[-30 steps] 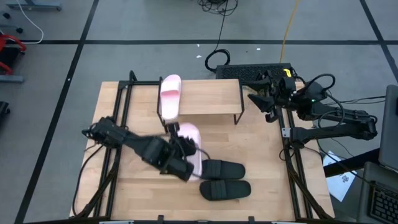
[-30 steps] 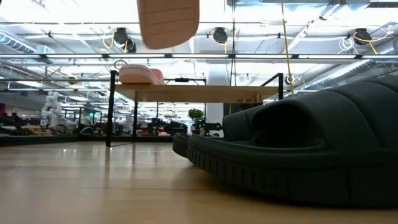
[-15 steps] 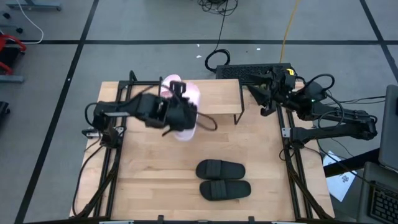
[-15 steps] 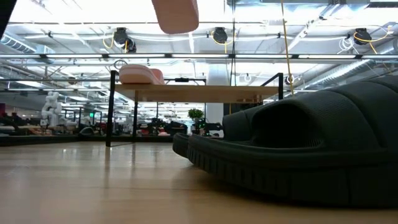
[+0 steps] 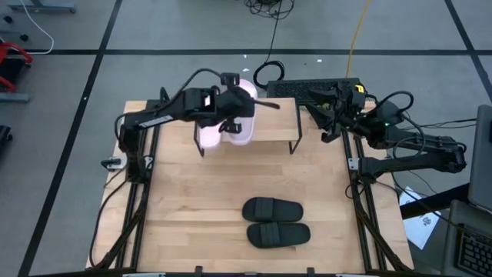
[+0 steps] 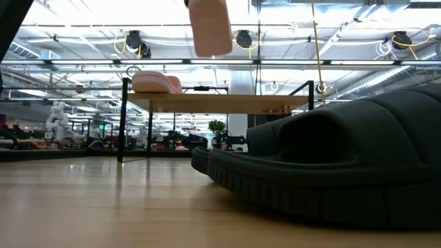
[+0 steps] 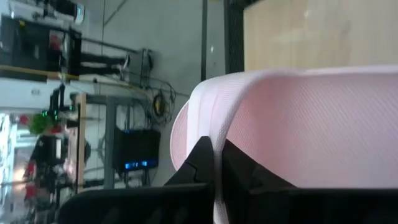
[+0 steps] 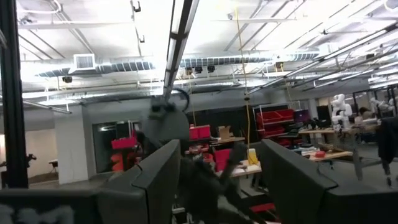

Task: Pick and place slides into the shelf
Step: Put the pink slipper on the shelf

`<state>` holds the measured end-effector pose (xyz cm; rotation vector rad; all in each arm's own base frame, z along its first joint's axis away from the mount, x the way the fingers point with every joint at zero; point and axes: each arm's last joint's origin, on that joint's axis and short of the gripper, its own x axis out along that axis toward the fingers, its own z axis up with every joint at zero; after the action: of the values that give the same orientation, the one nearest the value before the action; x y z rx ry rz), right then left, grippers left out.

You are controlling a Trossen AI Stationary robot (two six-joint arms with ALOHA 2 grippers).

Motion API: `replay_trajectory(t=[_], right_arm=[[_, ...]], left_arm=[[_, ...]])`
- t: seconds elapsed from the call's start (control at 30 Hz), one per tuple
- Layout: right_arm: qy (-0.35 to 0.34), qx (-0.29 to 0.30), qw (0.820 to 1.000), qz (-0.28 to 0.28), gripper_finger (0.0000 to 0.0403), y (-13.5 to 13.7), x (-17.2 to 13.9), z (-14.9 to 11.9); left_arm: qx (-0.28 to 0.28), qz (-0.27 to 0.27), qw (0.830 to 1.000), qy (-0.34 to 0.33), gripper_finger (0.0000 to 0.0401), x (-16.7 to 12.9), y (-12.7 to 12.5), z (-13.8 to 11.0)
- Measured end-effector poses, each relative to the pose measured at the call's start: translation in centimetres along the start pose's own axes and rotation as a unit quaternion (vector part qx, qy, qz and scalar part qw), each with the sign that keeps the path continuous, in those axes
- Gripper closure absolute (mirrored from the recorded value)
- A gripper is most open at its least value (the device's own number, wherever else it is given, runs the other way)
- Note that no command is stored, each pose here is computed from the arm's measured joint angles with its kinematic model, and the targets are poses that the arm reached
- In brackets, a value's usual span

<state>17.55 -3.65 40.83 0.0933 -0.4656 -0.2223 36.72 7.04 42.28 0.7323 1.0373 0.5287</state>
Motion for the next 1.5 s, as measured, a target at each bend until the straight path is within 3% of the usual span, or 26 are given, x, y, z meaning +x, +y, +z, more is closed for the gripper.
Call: replay_trajectory(t=[0.3,0.5,1.07,1.5], right_arm=[[0.0,-0.021,1.0,0.0,0.0193,0.0,0.0,0.0],[0.0,-0.033,0.999,0.002,0.0193,0.0,0.0,0.0],[0.0,-0.031,1.0,0.002,0.0193,0.0,0.0,0.0],[0.0,-0.03,1.0,0.002,0.0193,0.0,0.0,0.0]], left_arm=[[-0.004,-0.006,0.999,0.052,0.0401,6.8,-3.0,-1.5],[0.013,-0.013,0.997,0.077,0.0401,9.2,-4.4,-2.7],[0.05,-0.029,0.996,0.072,0.0401,9.6,-4.7,-2.9],[0.034,-0.038,0.997,0.061,0.0401,8.0,-3.7,-3.4]])
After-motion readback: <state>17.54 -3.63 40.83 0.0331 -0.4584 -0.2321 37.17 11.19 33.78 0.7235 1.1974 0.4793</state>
